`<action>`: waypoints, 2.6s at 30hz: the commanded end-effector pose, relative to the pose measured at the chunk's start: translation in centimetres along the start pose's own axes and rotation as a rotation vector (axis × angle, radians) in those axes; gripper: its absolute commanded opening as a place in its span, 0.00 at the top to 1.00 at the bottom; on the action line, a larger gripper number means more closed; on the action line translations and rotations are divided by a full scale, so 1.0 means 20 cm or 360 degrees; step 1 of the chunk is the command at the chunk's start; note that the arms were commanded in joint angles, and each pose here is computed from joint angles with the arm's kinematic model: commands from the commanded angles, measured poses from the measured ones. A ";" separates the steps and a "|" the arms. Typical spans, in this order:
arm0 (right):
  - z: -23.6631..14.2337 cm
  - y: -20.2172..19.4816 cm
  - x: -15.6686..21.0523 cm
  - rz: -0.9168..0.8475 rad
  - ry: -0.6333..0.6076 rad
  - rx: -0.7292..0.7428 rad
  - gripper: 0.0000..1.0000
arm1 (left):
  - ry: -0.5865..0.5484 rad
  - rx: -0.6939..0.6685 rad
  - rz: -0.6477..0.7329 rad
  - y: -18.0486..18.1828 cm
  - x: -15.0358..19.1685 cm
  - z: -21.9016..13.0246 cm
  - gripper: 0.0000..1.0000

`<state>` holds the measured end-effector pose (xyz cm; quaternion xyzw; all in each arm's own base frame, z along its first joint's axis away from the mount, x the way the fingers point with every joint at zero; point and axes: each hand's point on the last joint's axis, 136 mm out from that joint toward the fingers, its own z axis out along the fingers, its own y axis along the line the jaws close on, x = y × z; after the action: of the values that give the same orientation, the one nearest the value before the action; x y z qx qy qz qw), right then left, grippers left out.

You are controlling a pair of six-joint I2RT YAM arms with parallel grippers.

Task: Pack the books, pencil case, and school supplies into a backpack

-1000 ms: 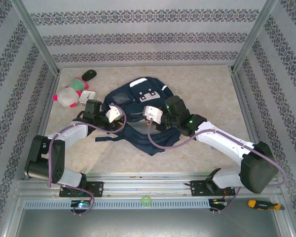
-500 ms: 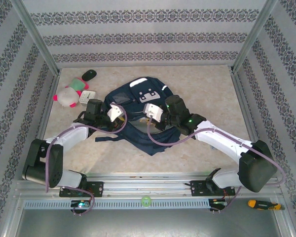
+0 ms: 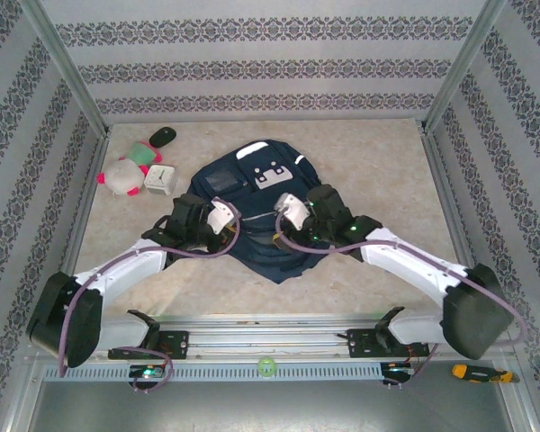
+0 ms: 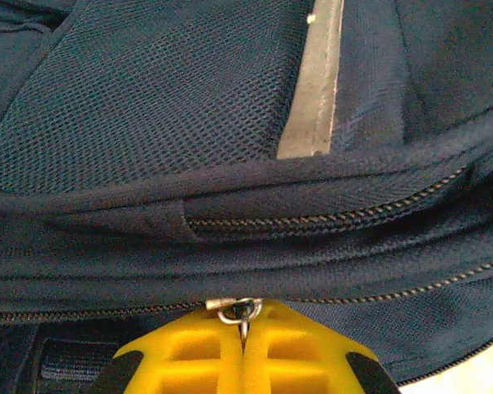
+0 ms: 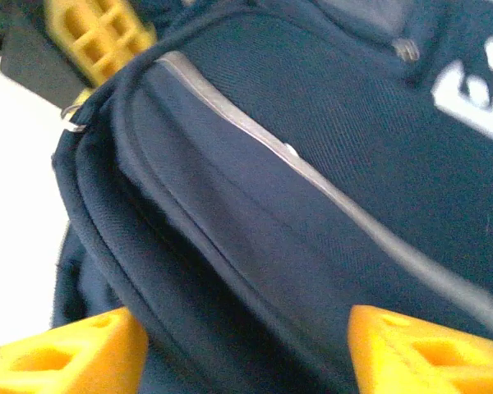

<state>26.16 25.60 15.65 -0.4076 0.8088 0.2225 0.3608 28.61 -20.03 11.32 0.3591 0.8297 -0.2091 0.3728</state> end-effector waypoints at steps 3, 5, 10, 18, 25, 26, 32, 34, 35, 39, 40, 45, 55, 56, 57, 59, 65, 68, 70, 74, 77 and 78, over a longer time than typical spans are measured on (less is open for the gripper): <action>-0.17 -0.10 0.18 0.1066 0.0021 0.0283 0.29 | -0.0057 0.0059 -0.0013 -0.09 -0.03 -0.03 1.00; -0.20 -0.12 0.27 0.1383 0.0035 0.0332 0.29 | -0.0045 0.0060 -0.0016 -0.11 -0.03 -0.03 1.00; -0.11 -0.09 0.31 0.1899 -0.0093 0.0199 0.31 | 0.0015 0.0074 -0.0074 -0.16 0.01 -0.02 1.00; 0.07 -0.10 0.22 0.2087 -0.0323 0.0140 0.51 | 0.0075 0.0180 -0.0119 -0.29 0.07 0.02 1.00; 0.09 -0.18 0.14 0.2101 -0.0492 0.0264 0.66 | -0.0021 0.0347 -0.0148 -0.46 -0.04 0.02 0.97; 0.09 -0.20 0.14 0.2104 -0.0511 0.0287 0.68 | -0.0043 0.0381 -0.0151 -0.49 -0.06 0.03 0.95; 0.11 -0.22 0.12 0.2084 -0.0535 0.0351 0.71 | -0.0143 0.0596 -0.0130 -0.72 -0.21 0.11 0.88; 0.12 -0.22 0.12 0.2080 -0.0533 0.0354 0.71 | -0.0163 0.0614 -0.0117 -0.75 -0.24 0.13 0.85; 0.12 -0.22 0.12 0.2076 -0.0534 0.0355 0.72 | -0.0167 0.0619 -0.0112 -0.76 -0.25 0.14 0.84; 0.09 -0.22 0.09 0.1920 -0.0505 0.0339 0.68 | -0.0207 0.0608 -0.0037 -0.78 -0.32 0.11 0.55; 0.08 -0.21 0.08 0.1868 -0.0485 0.0324 0.66 | -0.0200 0.0584 0.0010 -0.77 -0.30 0.08 0.50; -0.01 -0.17 0.11 0.1619 -0.0372 0.0243 0.52 | -0.0189 0.0456 0.0343 -0.70 -0.22 -0.13 0.29; -0.23 -0.04 0.19 0.1100 -0.0241 0.0168 0.47 | -0.0112 0.0042 0.1055 -0.32 -0.14 -0.13 0.23; -0.23 -0.02 0.19 0.1069 -0.0253 0.0151 0.47 | -0.0085 0.0036 0.1099 -0.30 -0.14 -0.10 0.23; -0.24 0.00 0.18 0.1032 -0.0273 0.0131 0.47 | -0.0057 0.0047 0.1138 -0.29 -0.13 -0.06 0.23; -0.25 0.02 0.18 0.0997 -0.0301 0.0115 0.48 | -0.0010 0.0093 0.1177 -0.28 -0.11 -0.01 0.23; -0.25 0.07 0.19 0.0953 -0.0323 0.0092 0.48 | 0.0039 0.0098 0.1210 -0.24 -0.07 0.15 0.22; -0.25 0.09 0.18 0.0928 -0.0321 0.0077 0.48 | 0.0047 0.0010 0.1127 -0.18 -0.10 0.19 0.70; -0.27 0.08 0.20 0.0847 -0.0274 0.0132 0.52 | 0.0018 0.0085 0.0941 -0.23 -0.16 0.15 0.91; -0.39 -0.03 0.23 0.0861 -0.0144 0.0419 0.52 | -0.0090 0.0249 0.0563 -0.33 -0.24 0.11 1.00; -0.38 0.05 0.16 0.0965 -0.0149 0.0308 0.54 | -0.0144 0.0291 0.0365 -0.36 -0.27 0.11 1.00; -0.36 0.09 0.13 0.1000 -0.0153 0.0263 0.54 | -0.0147 0.0323 0.0317 -0.37 -0.27 0.11 1.00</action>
<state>21.35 19.95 18.15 -0.1116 0.8831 0.2743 0.3638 26.94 -27.35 12.26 0.5357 0.7276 -0.1858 0.3861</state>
